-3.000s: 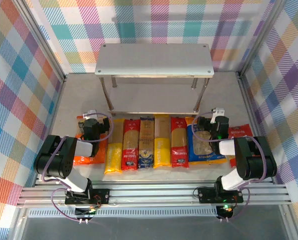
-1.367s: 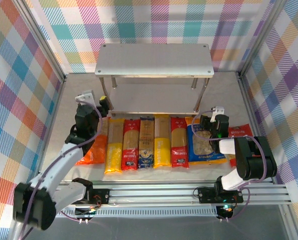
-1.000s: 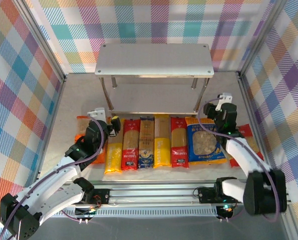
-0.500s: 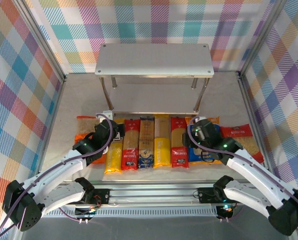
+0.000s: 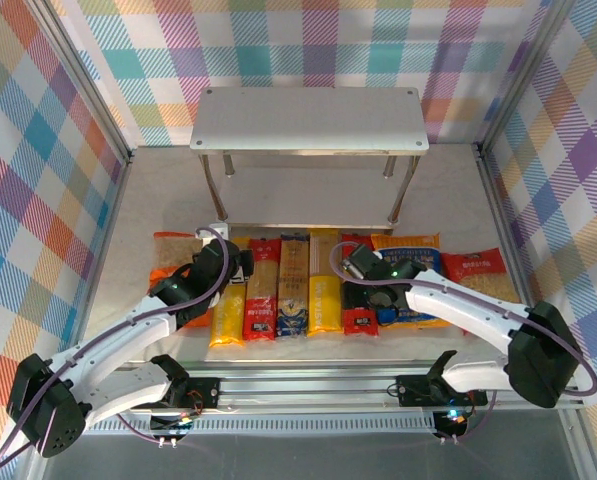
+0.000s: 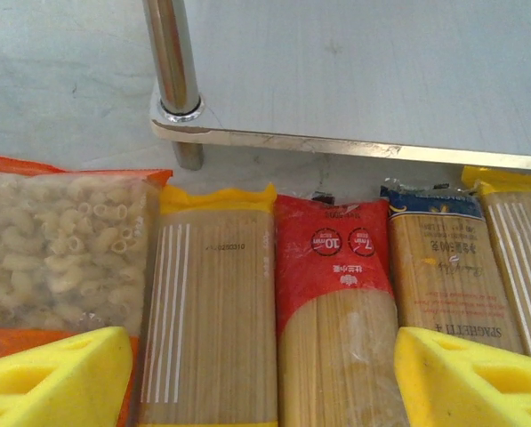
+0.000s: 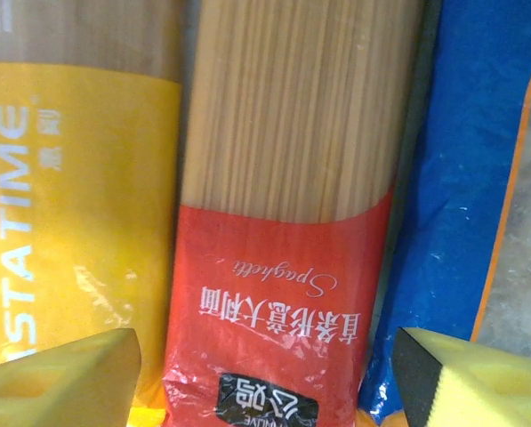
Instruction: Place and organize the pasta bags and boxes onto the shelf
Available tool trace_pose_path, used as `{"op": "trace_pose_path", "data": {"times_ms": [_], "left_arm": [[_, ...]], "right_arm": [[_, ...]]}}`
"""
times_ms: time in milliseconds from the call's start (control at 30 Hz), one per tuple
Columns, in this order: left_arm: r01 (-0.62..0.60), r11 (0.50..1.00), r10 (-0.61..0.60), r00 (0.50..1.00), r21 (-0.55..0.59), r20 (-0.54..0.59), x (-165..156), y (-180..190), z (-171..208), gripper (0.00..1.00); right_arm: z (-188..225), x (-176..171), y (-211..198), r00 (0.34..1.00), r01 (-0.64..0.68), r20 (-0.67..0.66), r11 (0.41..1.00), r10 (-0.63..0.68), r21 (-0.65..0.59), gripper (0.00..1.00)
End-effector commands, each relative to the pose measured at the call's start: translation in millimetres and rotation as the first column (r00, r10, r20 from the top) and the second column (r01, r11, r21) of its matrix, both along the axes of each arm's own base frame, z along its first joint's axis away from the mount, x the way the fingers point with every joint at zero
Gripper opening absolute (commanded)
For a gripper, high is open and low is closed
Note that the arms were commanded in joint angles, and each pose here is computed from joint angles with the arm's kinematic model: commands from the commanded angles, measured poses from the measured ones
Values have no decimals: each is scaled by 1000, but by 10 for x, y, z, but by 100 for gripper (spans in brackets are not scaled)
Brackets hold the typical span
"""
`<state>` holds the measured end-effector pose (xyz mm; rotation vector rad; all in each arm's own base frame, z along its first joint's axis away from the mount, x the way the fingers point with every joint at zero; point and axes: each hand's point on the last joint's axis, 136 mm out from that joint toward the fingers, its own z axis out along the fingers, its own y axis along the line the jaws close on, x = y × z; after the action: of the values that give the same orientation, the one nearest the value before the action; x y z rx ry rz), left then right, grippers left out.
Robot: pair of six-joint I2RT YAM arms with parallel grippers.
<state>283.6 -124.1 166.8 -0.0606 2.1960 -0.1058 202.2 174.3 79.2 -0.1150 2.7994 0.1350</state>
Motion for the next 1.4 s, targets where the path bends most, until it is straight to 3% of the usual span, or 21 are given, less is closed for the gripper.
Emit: {"op": "trace_pose_path", "data": {"times_ms": [0,400,733,967,1167,1367], "left_arm": [[5,1000,-5,1000,-7,-6,-17,-37,30,78],[1,999,-1,1000,34,-23,-49,22,-48,78],[0,999,1,1000,47,-21,-27,20,-57,79],[-4,998,6,1000,58,-26,-39,43,-91,79],[-9,998,11,1000,60,-24,-40,55,-105,79],[-13,998,15,1000,58,-26,-44,61,-119,79]], "right_arm": [[-18,3,-12,999,44,-24,999,-44,-26,80],[-310,24,68,994,37,-101,996,-44,-77,90],[-540,-31,200,982,3,-187,998,-14,-63,90],[-679,-59,0,970,75,-224,994,-91,-78,90],[-729,-91,-83,963,100,-249,994,-105,-30,82],[-768,-134,-5,957,73,-283,997,-69,3,63]]}}
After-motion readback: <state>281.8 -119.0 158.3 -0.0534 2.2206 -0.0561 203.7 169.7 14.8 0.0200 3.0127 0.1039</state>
